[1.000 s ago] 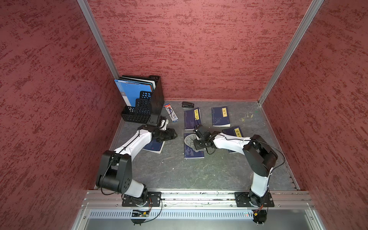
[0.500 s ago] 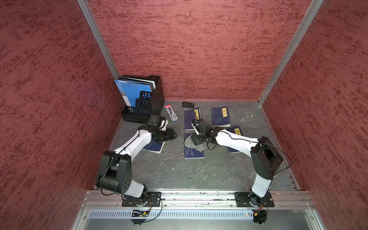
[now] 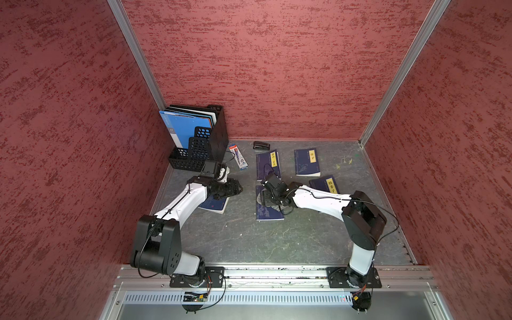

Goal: Wipe the cover of the book
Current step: Wipe the dirt from the cover of the book.

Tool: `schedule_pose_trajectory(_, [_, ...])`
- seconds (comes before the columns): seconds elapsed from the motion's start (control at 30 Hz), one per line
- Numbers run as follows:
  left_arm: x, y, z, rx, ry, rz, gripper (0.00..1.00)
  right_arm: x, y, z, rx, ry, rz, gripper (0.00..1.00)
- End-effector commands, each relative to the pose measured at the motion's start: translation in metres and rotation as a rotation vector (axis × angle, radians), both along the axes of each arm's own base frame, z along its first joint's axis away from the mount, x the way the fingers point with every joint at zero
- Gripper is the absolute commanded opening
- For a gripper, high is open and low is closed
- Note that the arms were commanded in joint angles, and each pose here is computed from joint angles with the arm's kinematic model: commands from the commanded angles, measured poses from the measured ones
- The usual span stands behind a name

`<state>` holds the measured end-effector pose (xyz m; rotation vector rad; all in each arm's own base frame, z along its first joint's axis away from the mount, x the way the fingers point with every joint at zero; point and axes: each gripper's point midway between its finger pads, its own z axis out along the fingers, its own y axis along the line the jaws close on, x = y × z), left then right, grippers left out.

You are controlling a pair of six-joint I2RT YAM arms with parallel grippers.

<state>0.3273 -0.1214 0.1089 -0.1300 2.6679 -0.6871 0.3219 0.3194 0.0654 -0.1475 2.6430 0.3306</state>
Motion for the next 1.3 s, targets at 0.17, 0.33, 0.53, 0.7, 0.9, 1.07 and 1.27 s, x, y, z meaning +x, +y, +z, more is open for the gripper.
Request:
schedule_pose_trajectory(0.17, [0.000,0.006,0.006,-0.021,-0.026,0.024,0.79,0.008,-0.009,-0.035,-0.059,0.014,-0.087,0.78])
schedule_pose_trajectory(0.33, [0.001,0.008,0.006,-0.021,-0.027,0.030,0.79,0.007,-0.017,-0.046,-0.109,0.014,-0.086,0.73])
schedule_pose_trajectory(0.53, [0.002,0.010,0.005,-0.020,-0.023,0.038,0.79,0.001,-0.014,-0.058,-0.102,0.030,-0.040,0.47])
schedule_pose_trajectory(0.7, [0.002,0.012,0.006,-0.017,-0.026,0.043,0.78,-0.005,-0.003,-0.062,-0.062,0.039,0.057,0.30])
schedule_pose_trajectory(0.9, [0.001,0.014,0.007,-0.013,-0.026,0.048,0.78,-0.023,0.004,-0.058,-0.020,0.061,0.186,0.20])
schedule_pose_trajectory(1.07, [0.003,0.014,0.008,-0.013,-0.030,0.054,0.78,-0.040,0.002,-0.048,0.010,0.058,0.289,0.15])
schedule_pose_trajectory(1.27, [0.005,0.014,0.009,-0.018,-0.030,0.057,0.78,-0.039,-0.009,-0.033,-0.049,0.014,0.322,0.26])
